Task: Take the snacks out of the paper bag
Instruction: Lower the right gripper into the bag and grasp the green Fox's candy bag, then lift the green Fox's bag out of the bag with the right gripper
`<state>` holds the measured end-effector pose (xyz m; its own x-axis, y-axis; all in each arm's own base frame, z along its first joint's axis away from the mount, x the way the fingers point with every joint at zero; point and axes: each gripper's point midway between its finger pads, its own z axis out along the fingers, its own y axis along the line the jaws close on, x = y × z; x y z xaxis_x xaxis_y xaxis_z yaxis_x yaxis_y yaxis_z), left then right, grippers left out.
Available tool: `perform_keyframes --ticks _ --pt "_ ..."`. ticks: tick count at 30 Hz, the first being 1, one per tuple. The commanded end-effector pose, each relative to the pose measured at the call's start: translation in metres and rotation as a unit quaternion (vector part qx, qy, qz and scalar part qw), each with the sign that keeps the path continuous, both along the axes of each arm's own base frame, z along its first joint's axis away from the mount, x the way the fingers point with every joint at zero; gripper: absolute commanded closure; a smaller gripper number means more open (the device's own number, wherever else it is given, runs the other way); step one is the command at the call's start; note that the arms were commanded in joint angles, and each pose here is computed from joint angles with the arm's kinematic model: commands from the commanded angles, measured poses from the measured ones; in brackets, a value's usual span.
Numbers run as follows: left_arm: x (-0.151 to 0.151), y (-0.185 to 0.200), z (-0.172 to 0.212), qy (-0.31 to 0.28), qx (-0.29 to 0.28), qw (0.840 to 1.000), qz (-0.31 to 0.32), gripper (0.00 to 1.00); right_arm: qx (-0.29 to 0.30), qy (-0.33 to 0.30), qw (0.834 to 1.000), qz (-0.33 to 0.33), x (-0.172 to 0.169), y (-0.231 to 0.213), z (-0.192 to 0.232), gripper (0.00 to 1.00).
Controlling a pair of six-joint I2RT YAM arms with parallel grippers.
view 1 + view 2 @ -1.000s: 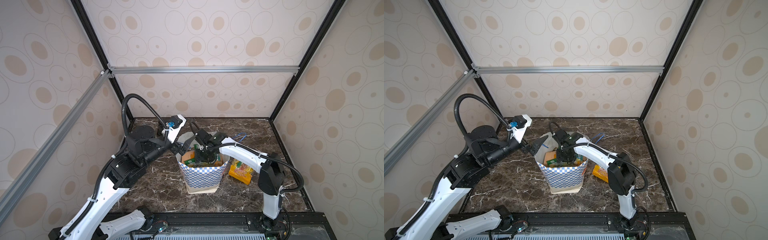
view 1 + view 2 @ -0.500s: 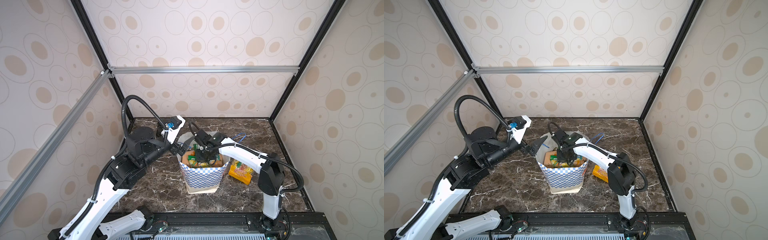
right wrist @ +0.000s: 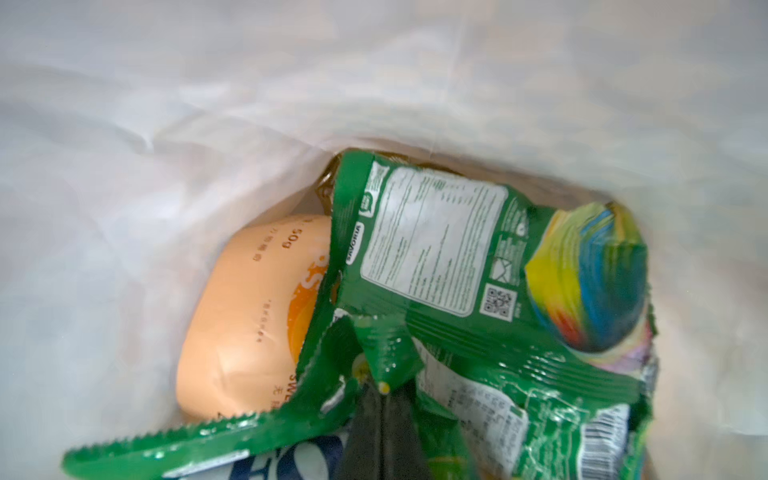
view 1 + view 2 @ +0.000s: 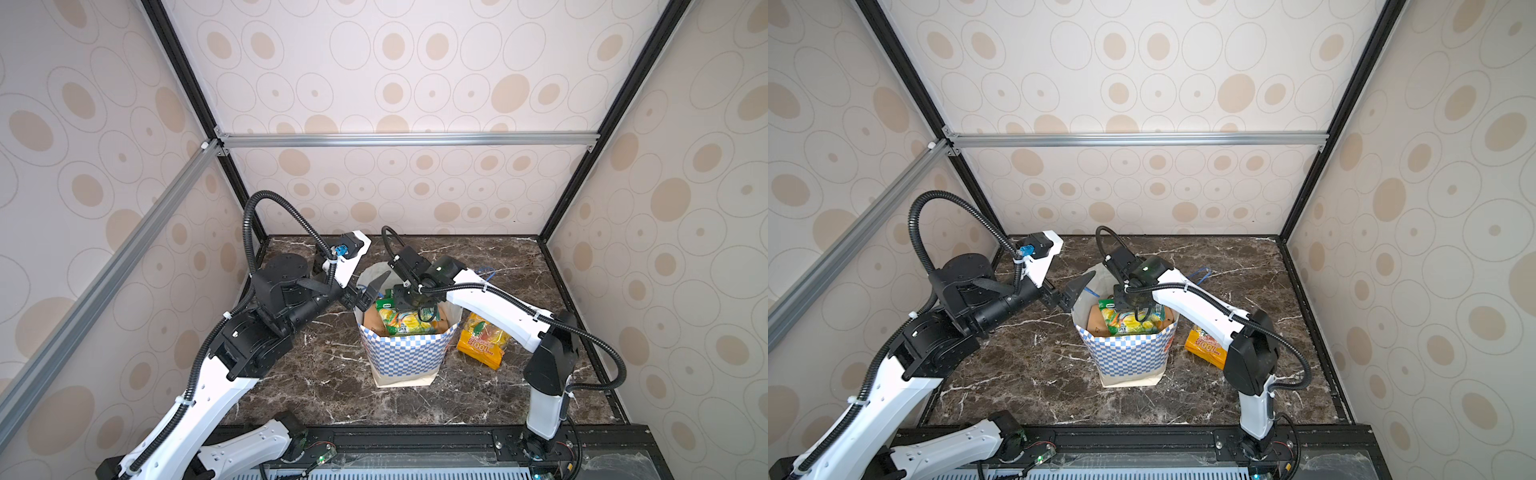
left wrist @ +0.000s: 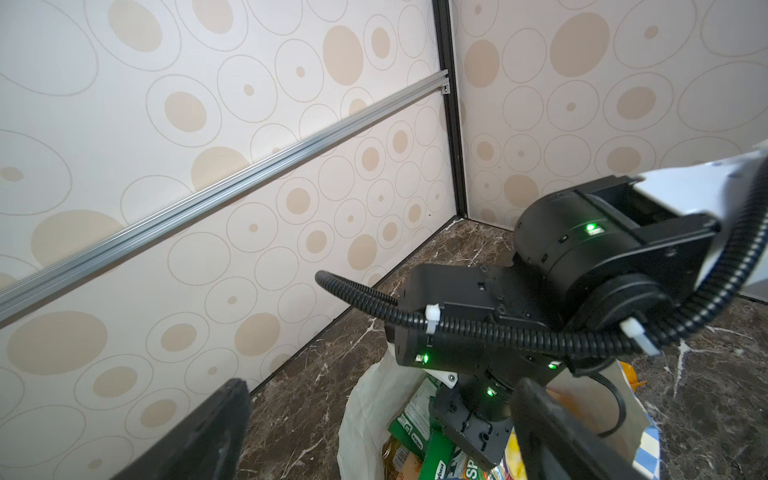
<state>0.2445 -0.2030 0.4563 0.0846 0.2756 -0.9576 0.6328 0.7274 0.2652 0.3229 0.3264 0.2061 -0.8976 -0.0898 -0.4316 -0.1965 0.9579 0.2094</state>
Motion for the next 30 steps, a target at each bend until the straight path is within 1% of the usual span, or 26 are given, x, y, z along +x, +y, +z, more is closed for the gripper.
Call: perform_keyframes --ticks 1,11,15,20,23,25,26,30 --pt "-0.002 -0.001 0.01 -0.017 -0.01 1.0 -0.004 0.02 0.015 -0.044 0.999 -0.009 0.004 -0.008 0.041 1.0" --pt "-0.004 0.0 0.011 -0.019 -0.015 1.0 -0.005 0.02 0.03 -0.07 0.997 -0.021 0.008 -0.011 0.065 1.0" --pt "-0.005 0.0 0.014 -0.021 -0.018 1.0 -0.008 0.02 0.039 -0.092 0.995 -0.028 0.01 -0.015 0.086 1.0" --pt "-0.011 -0.002 0.022 -0.033 -0.029 0.999 -0.022 0.02 0.057 -0.134 0.989 -0.035 0.015 -0.02 0.128 1.0" --pt "-0.01 -0.004 0.021 -0.032 -0.028 0.999 -0.025 0.02 0.068 -0.169 0.982 -0.04 0.019 -0.024 0.159 1.0" --pt "-0.011 -0.007 0.022 -0.029 -0.026 0.999 -0.032 0.02 0.071 -0.196 0.977 -0.046 0.023 -0.029 0.178 1.0" --pt "-0.011 -0.008 0.022 -0.028 -0.027 0.999 -0.036 0.02 0.083 -0.213 0.972 -0.049 0.024 -0.031 0.196 1.0" --pt "-0.013 -0.017 0.019 -0.018 -0.019 0.998 -0.059 0.02 0.106 -0.267 0.955 -0.081 0.032 -0.05 0.24 1.0"
